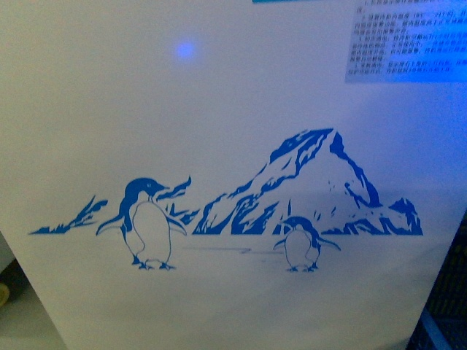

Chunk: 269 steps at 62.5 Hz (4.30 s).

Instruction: Put drink in fridge

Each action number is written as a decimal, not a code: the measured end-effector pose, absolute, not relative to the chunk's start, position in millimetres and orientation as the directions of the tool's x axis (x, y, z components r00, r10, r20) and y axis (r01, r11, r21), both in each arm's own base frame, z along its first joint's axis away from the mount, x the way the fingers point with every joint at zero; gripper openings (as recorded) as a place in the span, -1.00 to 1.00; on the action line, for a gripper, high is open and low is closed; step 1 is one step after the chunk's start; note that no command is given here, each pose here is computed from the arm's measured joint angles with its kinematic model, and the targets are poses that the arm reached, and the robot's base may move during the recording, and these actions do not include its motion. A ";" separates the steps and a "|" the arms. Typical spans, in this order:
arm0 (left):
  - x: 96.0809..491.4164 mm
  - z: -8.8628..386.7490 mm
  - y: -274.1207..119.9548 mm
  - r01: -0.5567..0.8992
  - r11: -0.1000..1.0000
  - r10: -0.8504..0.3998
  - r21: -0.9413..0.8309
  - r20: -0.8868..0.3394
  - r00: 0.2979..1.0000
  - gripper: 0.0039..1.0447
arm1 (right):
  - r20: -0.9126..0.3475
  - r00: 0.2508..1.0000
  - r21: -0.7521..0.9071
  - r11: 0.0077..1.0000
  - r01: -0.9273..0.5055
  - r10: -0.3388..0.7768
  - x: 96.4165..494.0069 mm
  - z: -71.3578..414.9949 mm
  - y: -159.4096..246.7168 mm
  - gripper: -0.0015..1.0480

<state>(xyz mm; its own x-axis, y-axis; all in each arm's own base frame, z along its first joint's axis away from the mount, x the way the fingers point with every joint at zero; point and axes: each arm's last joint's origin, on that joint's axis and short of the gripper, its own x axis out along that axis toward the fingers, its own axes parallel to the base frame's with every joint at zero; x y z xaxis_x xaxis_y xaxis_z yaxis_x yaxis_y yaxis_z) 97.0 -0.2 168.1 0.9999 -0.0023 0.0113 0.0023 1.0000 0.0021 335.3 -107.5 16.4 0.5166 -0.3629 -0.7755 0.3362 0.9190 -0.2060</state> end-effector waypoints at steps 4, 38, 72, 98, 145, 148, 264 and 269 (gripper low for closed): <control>97.0 168.1 -0.2 0.002 1.000 -0.002 0.002 0.011 1.000 0.85 | -0.756 0.551 -0.197 0.926 0.324 -0.353 326.8 42.2 -103.2 -0.20; 96.9 168.2 -0.2 0.002 1.000 -0.002 0.002 0.012 1.000 0.85 | -0.381 0.888 0.010 0.959 0.284 -0.259 237.2 263.9 -72.8 -0.20; 97.0 168.1 -0.2 0.002 1.000 -0.002 0.002 0.011 1.000 0.85 | -0.028 0.976 0.153 0.964 0.216 -0.215 134.5 343.9 -17.2 -0.20; 97.0 168.1 -0.2 0.002 1.000 -0.002 0.002 0.011 1.000 0.85 | 0.116 0.969 0.190 0.962 0.194 -0.218 99.3 356.5 -5.7 -0.20; 97.0 168.1 -0.2 0.002 1.000 -0.002 0.002 0.011 1.000 0.85 | 0.090 0.964 0.181 0.956 0.230 -0.249 104.6 340.7 -8.7 -0.20; 96.9 168.2 -0.2 0.002 1.000 -0.002 0.002 0.012 1.000 0.85 | 0.090 0.964 0.181 0.956 0.232 -0.251 104.0 340.3 -8.8 -0.20; 251.7 272.1 -57.6 0.506 0.640 -0.608 0.579 -0.021 0.793 0.85 | 0.093 0.963 0.183 0.955 0.232 -0.252 103.1 340.8 -8.9 -0.21; 265.1 270.5 -72.8 0.536 0.476 -0.682 0.697 -0.093 0.726 0.85 | 0.093 0.963 0.182 0.956 0.232 -0.252 103.1 340.8 -8.9 -0.21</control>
